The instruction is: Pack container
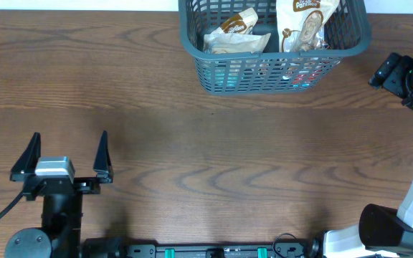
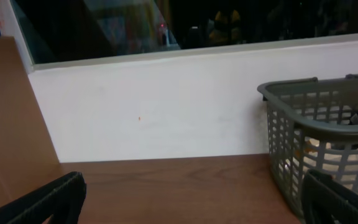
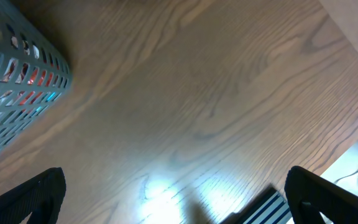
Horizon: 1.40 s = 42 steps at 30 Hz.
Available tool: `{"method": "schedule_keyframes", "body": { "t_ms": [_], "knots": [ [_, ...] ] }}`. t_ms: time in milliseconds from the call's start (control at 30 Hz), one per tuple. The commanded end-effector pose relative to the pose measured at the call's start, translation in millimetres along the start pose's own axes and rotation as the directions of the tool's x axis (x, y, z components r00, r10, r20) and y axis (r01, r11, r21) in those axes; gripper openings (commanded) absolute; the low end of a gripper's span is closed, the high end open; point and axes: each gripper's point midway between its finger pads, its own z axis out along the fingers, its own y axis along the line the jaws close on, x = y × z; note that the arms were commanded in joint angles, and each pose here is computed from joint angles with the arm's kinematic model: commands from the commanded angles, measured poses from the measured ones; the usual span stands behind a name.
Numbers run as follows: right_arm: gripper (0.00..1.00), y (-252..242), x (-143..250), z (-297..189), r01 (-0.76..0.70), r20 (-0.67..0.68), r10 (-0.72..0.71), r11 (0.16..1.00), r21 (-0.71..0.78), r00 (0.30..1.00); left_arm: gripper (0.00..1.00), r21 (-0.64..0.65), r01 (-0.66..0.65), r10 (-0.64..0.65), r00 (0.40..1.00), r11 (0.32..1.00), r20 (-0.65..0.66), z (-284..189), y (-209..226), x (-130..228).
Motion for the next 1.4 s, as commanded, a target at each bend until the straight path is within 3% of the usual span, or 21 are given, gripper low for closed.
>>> {"method": "schedule_keyframes", "body": {
  "t_ms": [0, 1367],
  "knots": [
    [0.99, -3.8, -2.5, 0.6, -0.015, 0.007, 0.015, 1.0, 0.018, 1.0, 0.98, 0.008, 0.016, -0.016, 1.0, 1.0, 0.003, 1.2, -2.0, 10.4],
    [0.99, -3.8, -2.5, 0.6, -0.015, 0.007, 0.015, 1.0, 0.018, 1.0, 0.99, 0.004, 0.036, -0.036, 0.999, 0.999, -0.012, 22.1, -10.8, 133.8]
  ]
}}
